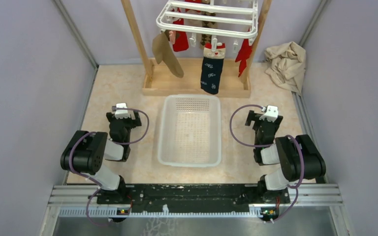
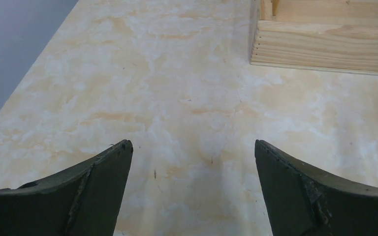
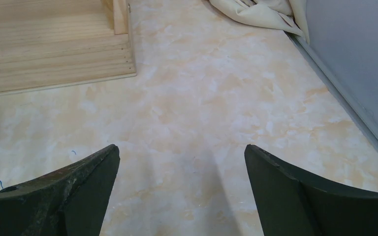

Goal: Remove the socks clipped to the hanger
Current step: Adjust the bin at the center of the board.

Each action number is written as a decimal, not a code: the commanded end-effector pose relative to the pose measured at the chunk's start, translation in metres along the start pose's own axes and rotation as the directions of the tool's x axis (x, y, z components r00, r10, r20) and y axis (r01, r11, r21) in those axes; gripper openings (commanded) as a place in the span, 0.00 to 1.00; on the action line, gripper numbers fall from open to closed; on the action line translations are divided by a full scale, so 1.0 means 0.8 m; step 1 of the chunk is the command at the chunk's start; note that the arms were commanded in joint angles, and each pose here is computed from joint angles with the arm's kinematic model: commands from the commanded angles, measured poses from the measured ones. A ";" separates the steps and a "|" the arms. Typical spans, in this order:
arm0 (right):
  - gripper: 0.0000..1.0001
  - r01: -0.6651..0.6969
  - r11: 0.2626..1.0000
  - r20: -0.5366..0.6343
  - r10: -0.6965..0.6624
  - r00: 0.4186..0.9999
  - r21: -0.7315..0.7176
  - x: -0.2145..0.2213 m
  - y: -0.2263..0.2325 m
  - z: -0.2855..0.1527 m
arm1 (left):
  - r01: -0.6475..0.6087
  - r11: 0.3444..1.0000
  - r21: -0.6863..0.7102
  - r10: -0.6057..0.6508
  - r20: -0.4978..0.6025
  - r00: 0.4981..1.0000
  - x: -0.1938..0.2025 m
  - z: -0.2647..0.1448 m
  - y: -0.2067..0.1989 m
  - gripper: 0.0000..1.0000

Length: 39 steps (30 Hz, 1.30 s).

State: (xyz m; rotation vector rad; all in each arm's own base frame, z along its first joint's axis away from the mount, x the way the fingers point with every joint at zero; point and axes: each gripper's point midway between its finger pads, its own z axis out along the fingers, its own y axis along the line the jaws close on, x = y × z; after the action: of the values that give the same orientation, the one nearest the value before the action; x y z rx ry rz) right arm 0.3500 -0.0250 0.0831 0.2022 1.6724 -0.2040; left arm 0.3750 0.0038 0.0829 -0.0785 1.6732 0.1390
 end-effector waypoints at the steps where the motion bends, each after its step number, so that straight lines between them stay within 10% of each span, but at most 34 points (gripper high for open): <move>1: 0.98 -0.029 1.000 0.073 0.028 0.997 0.001 -0.030 0.000 0.008 | 0.005 1.000 0.005 -0.006 0.045 0.999 -0.014 0.005 -0.001 0.99; 25: 0.99 0.068 0.983 0.181 -0.036 0.983 -0.173 -0.072 0.032 -0.025 | -0.062 0.994 0.092 0.053 0.103 0.993 -0.046 -0.020 -0.025 0.99; 39: 0.98 -0.182 0.938 0.156 0.236 0.959 -0.295 -0.242 0.033 -0.134 | 0.297 0.898 0.324 -0.288 -0.077 0.954 -0.178 -0.062 -0.105 0.99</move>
State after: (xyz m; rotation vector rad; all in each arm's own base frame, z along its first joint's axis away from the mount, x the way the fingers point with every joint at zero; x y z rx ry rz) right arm 0.2937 0.0100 0.2778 0.1054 1.3635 0.0226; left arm 0.3701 -0.0628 0.2172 -0.0668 1.5968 -0.2034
